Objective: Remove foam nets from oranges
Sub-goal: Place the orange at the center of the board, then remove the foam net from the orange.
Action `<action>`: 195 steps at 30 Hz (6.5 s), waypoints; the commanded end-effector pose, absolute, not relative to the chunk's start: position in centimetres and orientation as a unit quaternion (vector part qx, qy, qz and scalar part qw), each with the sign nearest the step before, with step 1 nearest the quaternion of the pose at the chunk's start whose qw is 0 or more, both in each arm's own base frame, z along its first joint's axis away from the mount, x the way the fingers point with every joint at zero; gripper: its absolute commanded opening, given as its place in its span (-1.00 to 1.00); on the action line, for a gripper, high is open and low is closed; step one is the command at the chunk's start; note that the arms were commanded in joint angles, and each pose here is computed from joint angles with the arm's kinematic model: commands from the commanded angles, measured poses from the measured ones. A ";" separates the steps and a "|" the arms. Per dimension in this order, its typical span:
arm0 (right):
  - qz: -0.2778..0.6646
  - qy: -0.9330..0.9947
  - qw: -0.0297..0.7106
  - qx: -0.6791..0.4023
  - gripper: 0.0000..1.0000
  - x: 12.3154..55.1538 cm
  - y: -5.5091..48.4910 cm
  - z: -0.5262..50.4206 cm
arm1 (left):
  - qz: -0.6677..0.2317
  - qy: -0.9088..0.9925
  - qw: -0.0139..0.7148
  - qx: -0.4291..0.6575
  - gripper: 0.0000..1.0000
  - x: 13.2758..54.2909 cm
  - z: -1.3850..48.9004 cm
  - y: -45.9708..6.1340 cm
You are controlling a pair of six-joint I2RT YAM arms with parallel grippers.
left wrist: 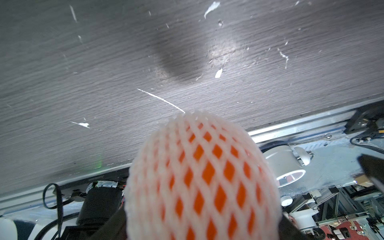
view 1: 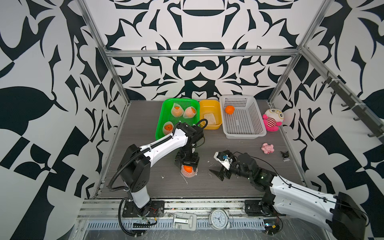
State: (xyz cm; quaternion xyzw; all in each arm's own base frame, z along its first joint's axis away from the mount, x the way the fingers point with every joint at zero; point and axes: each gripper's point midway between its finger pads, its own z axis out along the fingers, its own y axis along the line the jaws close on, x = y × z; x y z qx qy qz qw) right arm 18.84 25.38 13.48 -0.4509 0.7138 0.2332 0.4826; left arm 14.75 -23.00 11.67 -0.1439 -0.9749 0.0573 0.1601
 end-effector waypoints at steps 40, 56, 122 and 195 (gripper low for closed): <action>0.252 0.720 0.458 -0.456 0.98 18.0 28.1 10.3 | 0.052 -0.964 0.194 -0.176 0.68 14.1 6.3 -24.1; 0.255 0.705 0.465 -0.471 0.98 17.5 28.2 11.6 | 0.069 -0.968 0.154 -0.186 0.99 14.8 8.2 -24.2; 0.381 0.568 0.454 -0.571 1.00 13.7 33.8 11.9 | 0.282 -0.952 -0.022 -0.115 0.99 17.9 12.5 -26.3; 0.356 0.546 0.450 -0.610 0.01 14.7 37.3 11.3 | 0.359 -0.915 -0.182 -0.024 0.99 18.9 13.5 -20.7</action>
